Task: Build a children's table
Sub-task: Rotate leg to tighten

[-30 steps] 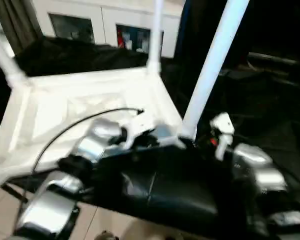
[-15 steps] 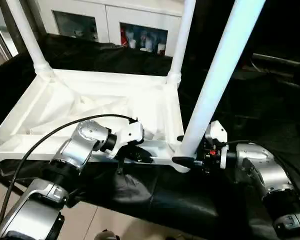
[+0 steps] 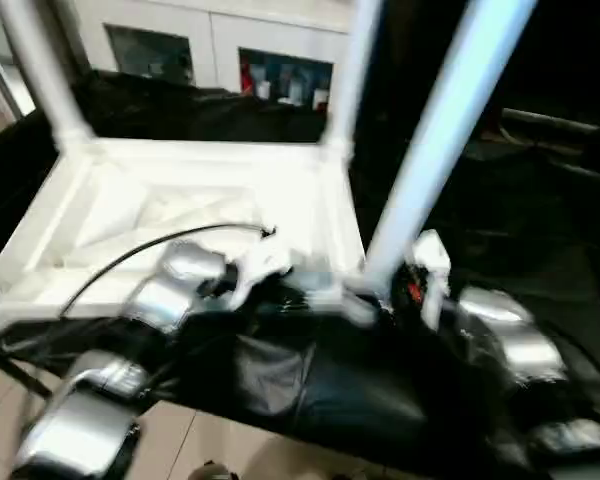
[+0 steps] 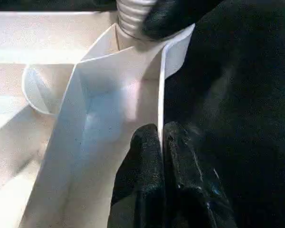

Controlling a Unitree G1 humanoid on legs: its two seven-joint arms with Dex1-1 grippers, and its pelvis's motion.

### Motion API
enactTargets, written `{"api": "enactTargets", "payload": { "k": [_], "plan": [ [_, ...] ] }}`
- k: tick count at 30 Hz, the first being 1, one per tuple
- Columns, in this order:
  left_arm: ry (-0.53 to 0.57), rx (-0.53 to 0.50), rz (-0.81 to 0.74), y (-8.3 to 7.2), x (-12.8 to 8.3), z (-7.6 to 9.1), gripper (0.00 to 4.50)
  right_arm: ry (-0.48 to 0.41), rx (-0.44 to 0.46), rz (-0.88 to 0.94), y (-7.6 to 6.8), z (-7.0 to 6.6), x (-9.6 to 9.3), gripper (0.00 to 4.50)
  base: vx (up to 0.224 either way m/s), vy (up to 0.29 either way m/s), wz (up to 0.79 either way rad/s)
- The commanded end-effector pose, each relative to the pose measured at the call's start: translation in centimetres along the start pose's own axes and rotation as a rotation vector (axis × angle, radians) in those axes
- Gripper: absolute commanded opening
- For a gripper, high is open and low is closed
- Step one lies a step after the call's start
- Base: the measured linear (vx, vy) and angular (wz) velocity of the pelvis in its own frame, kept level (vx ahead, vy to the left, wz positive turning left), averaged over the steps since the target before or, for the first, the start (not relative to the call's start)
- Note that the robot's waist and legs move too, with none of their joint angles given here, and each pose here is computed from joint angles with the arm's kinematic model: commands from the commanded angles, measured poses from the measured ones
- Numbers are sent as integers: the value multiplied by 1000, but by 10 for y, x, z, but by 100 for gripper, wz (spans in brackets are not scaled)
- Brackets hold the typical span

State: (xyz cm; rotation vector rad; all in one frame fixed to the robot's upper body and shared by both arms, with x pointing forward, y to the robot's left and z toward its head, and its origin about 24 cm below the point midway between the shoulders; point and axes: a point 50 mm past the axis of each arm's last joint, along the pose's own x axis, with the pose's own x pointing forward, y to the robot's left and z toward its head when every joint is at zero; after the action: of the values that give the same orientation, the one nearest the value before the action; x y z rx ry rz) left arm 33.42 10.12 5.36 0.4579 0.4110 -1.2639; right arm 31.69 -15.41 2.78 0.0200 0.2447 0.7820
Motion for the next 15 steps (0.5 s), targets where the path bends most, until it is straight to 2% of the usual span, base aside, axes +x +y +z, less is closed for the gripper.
{"api": "enactTargets", "payload": {
  "k": [1,7,10,12,13,15],
  "plan": [
    [-37,-27,134,10,5,10,0,97,67,-172,-5,-25,0,274,0,0,0],
    [-51,-81,235,9,36,27,0,90,250,-431,-3,-31,21,274,0,0,0],
    [-63,-80,230,3,50,35,0,87,234,-450,6,-26,37,274,0,0,0],
    [-65,-73,216,1,52,36,0,77,224,-432,9,-23,40,274,0,0,0],
    [-65,-67,208,-1,53,37,0,66,219,-421,11,-21,43,330,0,0,0],
    [-65,-61,201,-1,54,36,0,42,219,-398,13,-18,46,344,0,0,0]
  ]
}}
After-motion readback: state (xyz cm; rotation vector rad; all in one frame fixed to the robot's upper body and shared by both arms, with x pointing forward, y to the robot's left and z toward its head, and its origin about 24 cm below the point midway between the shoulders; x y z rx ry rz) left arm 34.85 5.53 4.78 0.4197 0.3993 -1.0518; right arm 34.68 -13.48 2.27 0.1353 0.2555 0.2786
